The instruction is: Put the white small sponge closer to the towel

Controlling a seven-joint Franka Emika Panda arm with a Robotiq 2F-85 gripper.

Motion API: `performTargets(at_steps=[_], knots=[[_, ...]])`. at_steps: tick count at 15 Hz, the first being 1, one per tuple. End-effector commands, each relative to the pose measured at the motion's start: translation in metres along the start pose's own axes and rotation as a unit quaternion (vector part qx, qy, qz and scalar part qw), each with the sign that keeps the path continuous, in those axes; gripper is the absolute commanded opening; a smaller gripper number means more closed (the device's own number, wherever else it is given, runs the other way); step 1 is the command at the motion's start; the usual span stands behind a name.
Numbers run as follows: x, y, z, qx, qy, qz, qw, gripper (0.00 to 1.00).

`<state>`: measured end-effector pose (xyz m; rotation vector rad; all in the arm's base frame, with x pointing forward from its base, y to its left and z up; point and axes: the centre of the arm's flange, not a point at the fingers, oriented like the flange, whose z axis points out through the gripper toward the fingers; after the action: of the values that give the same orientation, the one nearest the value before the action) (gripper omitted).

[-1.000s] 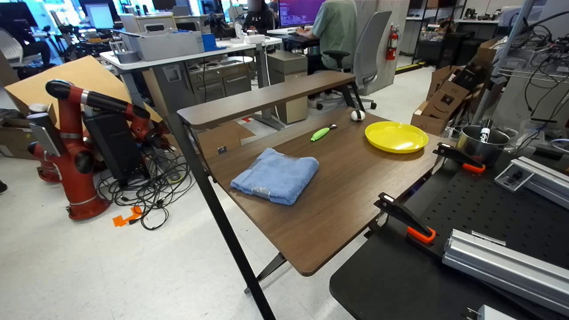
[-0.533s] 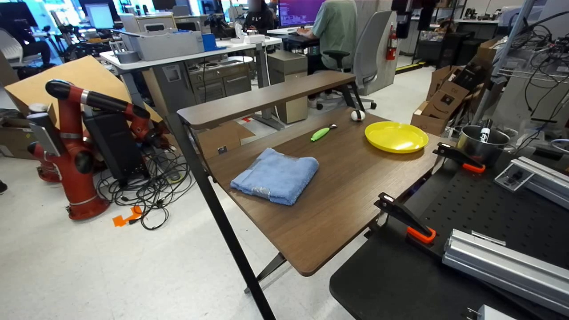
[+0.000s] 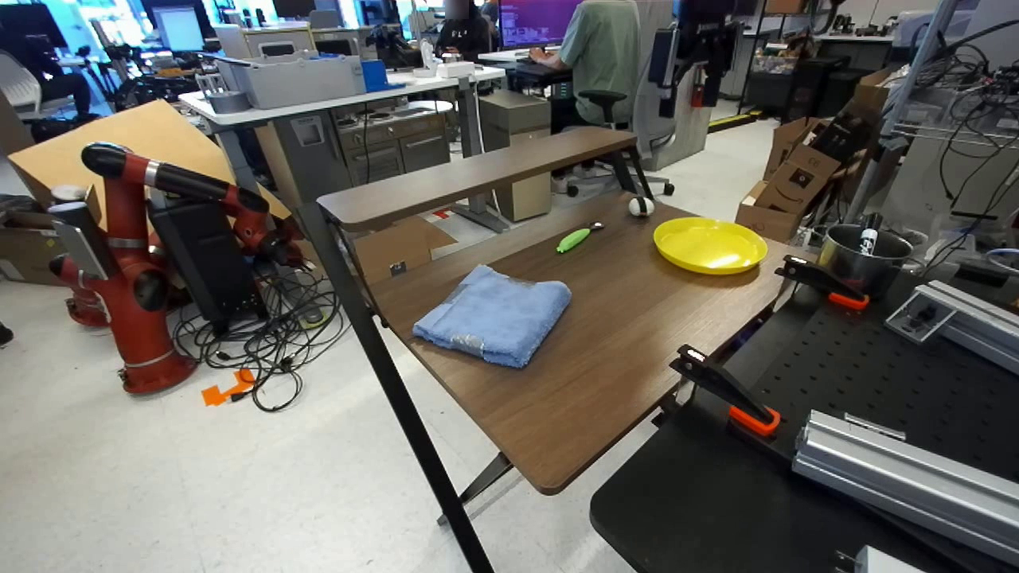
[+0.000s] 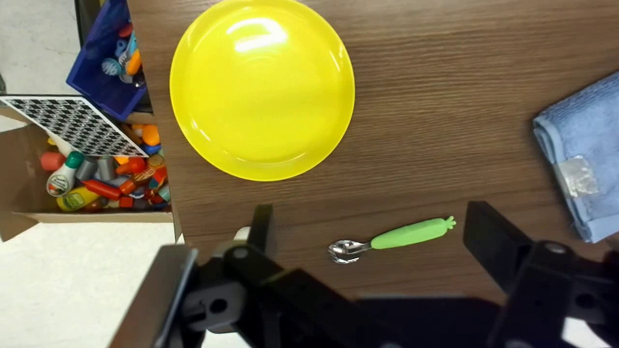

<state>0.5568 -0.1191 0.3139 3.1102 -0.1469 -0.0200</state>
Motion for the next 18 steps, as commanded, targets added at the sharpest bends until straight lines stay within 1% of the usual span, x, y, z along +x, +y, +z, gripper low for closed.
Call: performTargets(at_steps=[1, 5, 8, 14, 18], knots=[[0.044, 0.029, 0.023, 0.016, -0.006, 0.018, 0.9997, 1.0], [0.074, 0.064, 0.055, 0.017, -0.016, 0.048, 0.9985, 1.0], [0.096, 0.081, 0.081, 0.02, -0.015, 0.072, 0.9971, 1.0], [0.129, 0.089, 0.125, 0.03, -0.021, 0.101, 0.9942, 1.0], [0.141, 0.087, 0.151, 0.022, -0.029, 0.119, 0.9923, 1.0]])
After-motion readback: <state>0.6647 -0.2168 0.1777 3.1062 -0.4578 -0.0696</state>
